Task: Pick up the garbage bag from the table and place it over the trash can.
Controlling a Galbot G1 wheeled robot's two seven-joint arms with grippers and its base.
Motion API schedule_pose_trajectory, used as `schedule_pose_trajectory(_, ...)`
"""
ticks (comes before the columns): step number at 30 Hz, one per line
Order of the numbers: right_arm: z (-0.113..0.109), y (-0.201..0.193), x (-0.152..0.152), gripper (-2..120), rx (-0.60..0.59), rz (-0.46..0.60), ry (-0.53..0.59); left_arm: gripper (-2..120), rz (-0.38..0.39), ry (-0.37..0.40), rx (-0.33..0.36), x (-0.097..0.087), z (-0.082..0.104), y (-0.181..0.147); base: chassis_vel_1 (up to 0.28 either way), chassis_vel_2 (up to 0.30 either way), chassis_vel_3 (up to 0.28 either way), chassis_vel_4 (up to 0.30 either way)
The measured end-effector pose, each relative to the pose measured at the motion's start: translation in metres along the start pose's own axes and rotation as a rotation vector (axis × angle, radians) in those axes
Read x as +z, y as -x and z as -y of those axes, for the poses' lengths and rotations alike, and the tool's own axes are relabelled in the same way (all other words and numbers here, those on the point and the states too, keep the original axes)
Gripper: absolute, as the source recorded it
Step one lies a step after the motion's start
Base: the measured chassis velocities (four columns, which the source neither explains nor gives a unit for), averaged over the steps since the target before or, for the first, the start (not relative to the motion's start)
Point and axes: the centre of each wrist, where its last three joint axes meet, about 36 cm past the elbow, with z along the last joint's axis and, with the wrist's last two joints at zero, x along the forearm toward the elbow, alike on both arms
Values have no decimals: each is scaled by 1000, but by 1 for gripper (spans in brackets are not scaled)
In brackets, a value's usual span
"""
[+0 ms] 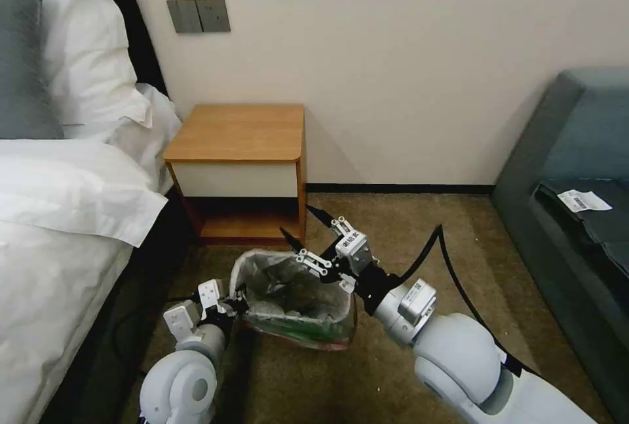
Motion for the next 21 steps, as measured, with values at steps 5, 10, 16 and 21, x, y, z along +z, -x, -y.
schedule_pose_trajectory(5, -4, -2, 4, 95, -3, -3, 3, 7, -14, -8, -3, 4, -1, 10, 0, 0, 0, 0)
schedule_pose_trajectory(10, -5, -1, 9, 100, -14, -7, 4, 11, -16, -3, 14, 5, -1, 15, 0, 0, 0, 0)
schedule_pose_trajectory(16, -14, 7, 22, 100, 15, -11, 8, 30, -19, -14, 16, 8, -1, 17, 0, 0, 0, 0)
schedule_pose_trajectory(21, -23, 16, 35, 100, 200, -53, -4, 45, -25, -20, 16, 11, -1, 16, 0, 0, 0, 0)
